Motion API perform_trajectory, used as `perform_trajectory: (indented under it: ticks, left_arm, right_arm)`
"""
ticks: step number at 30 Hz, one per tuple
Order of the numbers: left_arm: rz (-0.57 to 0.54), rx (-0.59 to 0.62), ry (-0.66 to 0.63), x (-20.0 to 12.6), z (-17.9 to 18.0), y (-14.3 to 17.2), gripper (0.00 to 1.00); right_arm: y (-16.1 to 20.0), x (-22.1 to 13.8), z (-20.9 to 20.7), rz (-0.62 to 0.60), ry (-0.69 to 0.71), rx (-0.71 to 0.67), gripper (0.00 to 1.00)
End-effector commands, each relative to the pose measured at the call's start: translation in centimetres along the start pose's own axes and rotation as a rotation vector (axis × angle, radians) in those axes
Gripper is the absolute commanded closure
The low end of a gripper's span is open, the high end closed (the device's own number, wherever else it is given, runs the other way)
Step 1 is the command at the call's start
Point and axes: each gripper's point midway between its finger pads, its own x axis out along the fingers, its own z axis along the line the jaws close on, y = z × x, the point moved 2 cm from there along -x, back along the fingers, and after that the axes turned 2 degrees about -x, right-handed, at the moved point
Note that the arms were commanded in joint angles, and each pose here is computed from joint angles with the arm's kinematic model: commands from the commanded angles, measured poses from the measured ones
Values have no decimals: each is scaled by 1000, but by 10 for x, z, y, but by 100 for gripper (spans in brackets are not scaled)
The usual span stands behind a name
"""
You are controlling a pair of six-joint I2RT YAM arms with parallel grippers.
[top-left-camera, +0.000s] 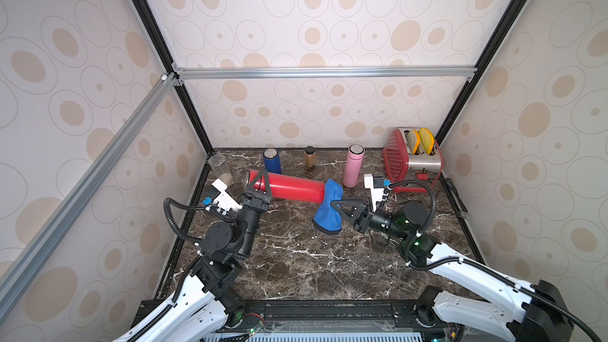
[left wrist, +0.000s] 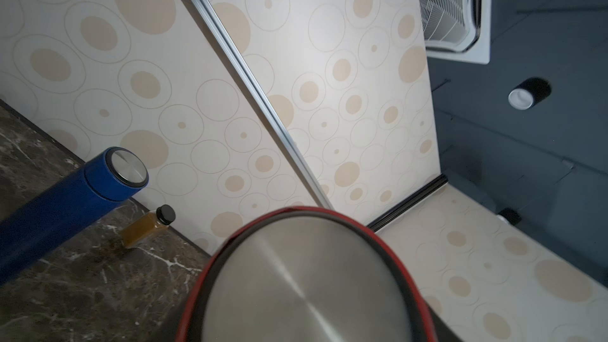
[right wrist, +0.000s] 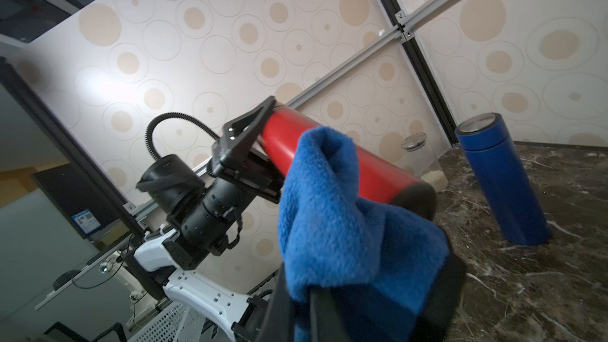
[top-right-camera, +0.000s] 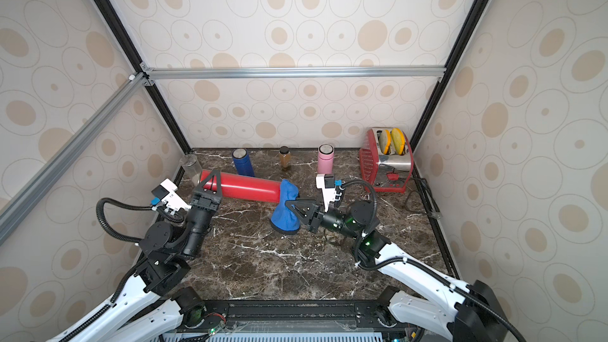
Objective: Wipe the surface of the thermos
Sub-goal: Wipe the dirt from the surface of the thermos, then place the thermos at the center of the board.
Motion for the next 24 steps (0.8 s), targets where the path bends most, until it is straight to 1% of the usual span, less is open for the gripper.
perform_trajectory:
  ticks: [1, 7, 9, 12, 15, 18, 21, 24]
  left_arm:
    - [73, 221, 25, 12, -19, 8, 100]
    - [107, 438, 121, 43, -59, 15, 100]
    - [133, 550, 162, 59, -71, 26, 100]
    - [148, 710, 180, 83, -76, 43, 100]
    - [121, 854, 183, 105, -66, 64, 100]
    - [111, 960, 164, 126, -51, 85, 100]
    - [140, 1030, 145, 148, -38, 108, 100]
    - [146, 1038, 122, 169, -18, 126, 100]
  right_arm:
    - [-12, -11, 25, 15, -30, -75, 100]
    - [-3, -38, 24, 59, 85, -107, 100]
    - [5, -48, 19, 90, 135, -111, 100]
    - [18, -60, 11, 130, 196, -110, 100]
    - [29, -68, 4, 148, 233, -100, 100]
    - [39, -71, -4, 160, 255, -87, 100]
    - [48, -72, -11, 180, 277, -78, 100]
    - [54, -72, -16, 194, 288, -79, 100]
